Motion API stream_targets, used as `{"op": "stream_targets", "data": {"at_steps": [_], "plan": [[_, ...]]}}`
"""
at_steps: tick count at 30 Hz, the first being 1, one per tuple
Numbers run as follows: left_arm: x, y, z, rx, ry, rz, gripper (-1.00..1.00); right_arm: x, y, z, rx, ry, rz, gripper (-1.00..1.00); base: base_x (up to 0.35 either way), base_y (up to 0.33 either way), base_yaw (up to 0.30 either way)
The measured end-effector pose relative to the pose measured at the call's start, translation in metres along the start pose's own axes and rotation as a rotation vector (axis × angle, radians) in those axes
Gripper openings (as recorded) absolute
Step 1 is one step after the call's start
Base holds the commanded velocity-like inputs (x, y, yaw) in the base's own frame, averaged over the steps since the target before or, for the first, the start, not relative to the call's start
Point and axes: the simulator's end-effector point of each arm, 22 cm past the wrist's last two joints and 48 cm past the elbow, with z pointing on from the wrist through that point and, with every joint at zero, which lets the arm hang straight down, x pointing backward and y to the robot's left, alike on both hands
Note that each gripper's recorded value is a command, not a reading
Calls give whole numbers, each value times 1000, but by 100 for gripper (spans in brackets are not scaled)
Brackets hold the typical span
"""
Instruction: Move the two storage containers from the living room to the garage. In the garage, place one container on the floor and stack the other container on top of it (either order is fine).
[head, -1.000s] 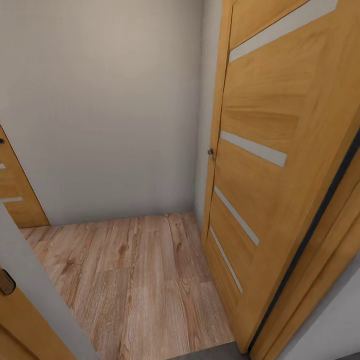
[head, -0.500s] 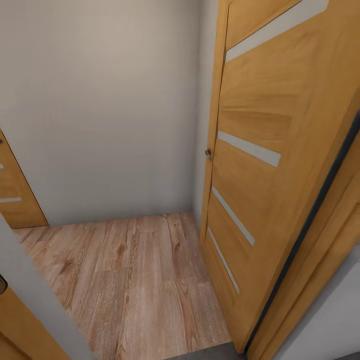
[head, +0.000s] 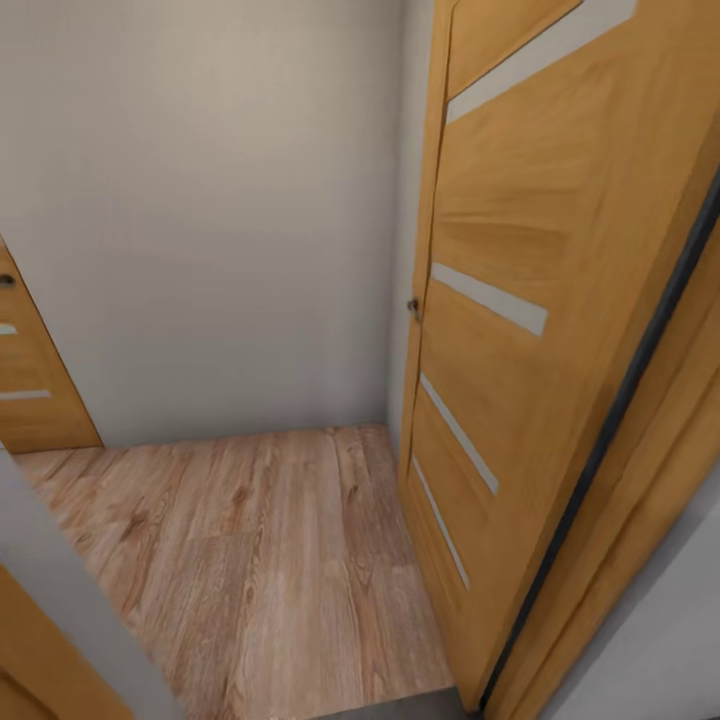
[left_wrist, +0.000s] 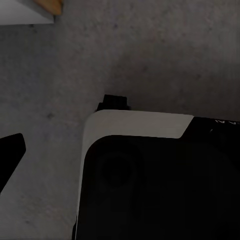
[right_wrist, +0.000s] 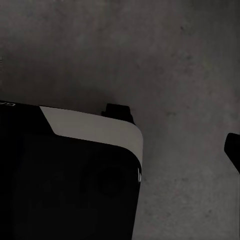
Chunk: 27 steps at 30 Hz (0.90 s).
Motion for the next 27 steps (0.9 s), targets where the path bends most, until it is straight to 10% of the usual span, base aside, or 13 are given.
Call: {"op": "stream_targets", "data": {"at_steps": [27], "plan": [[0,0,0,1,0,1,100,0,0,0,0,-1,0,100,23,-13,177]]}}
